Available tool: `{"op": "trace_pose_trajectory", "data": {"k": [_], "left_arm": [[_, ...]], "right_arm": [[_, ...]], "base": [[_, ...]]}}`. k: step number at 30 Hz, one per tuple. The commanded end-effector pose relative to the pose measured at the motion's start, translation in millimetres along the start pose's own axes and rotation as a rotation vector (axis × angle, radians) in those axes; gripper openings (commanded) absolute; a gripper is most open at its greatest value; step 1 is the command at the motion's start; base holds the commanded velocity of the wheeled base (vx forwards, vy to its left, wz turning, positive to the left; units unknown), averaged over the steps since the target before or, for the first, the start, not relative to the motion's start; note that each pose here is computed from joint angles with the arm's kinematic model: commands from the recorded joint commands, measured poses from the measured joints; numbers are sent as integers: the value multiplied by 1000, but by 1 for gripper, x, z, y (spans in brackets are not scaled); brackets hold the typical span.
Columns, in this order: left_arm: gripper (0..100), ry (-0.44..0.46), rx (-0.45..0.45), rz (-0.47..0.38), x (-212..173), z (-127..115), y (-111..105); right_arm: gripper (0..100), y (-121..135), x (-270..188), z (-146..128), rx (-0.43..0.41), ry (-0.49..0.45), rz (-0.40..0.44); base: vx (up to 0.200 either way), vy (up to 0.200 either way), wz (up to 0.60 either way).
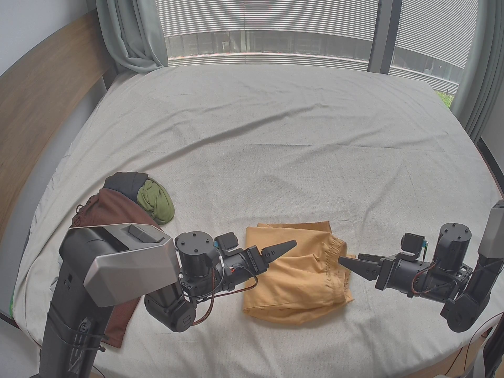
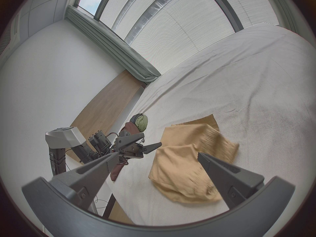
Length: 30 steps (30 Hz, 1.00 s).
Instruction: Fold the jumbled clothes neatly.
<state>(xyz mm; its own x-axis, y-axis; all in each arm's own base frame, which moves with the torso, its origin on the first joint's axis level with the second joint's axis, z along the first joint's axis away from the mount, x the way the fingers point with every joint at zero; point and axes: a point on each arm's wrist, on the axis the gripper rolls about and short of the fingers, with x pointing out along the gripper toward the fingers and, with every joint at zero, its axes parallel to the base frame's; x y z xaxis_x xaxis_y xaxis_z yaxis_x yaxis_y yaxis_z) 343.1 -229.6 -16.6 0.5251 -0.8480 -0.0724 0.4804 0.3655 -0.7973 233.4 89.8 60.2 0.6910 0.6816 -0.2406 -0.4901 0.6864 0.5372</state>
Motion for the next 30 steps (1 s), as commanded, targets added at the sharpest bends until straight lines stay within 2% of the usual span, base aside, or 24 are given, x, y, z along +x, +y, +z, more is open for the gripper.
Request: {"op": "trace_pose_trajectory", "data": {"k": [1, 8, 10, 19, 22, 30], "left_arm": [[100, -3, 10, 29, -7, 1, 6], [100, 9, 64, 74, -19, -1, 13], [100, 5, 112, 100, -33, 6, 13], [100, 0, 93, 122, -77, 27, -3], [100, 29, 74, 127, -94, 28, -3], [100, 11, 83, 138, -131, 45, -6]], "right_arm": [[100, 0, 0, -1, 2, 6, 0], [100, 0, 1, -5, 2, 22, -2], [100, -5, 3, -9, 12, 40, -14], [100, -6, 5, -12, 16, 56, -17], [100, -6, 5, -13, 16, 58, -17], [100, -5, 6, -13, 16, 61, -16]], "base": [[0, 0, 0], [0, 0, 0], [0, 0, 0], [0, 0, 0], [0, 0, 0], [0, 0, 0]]}}
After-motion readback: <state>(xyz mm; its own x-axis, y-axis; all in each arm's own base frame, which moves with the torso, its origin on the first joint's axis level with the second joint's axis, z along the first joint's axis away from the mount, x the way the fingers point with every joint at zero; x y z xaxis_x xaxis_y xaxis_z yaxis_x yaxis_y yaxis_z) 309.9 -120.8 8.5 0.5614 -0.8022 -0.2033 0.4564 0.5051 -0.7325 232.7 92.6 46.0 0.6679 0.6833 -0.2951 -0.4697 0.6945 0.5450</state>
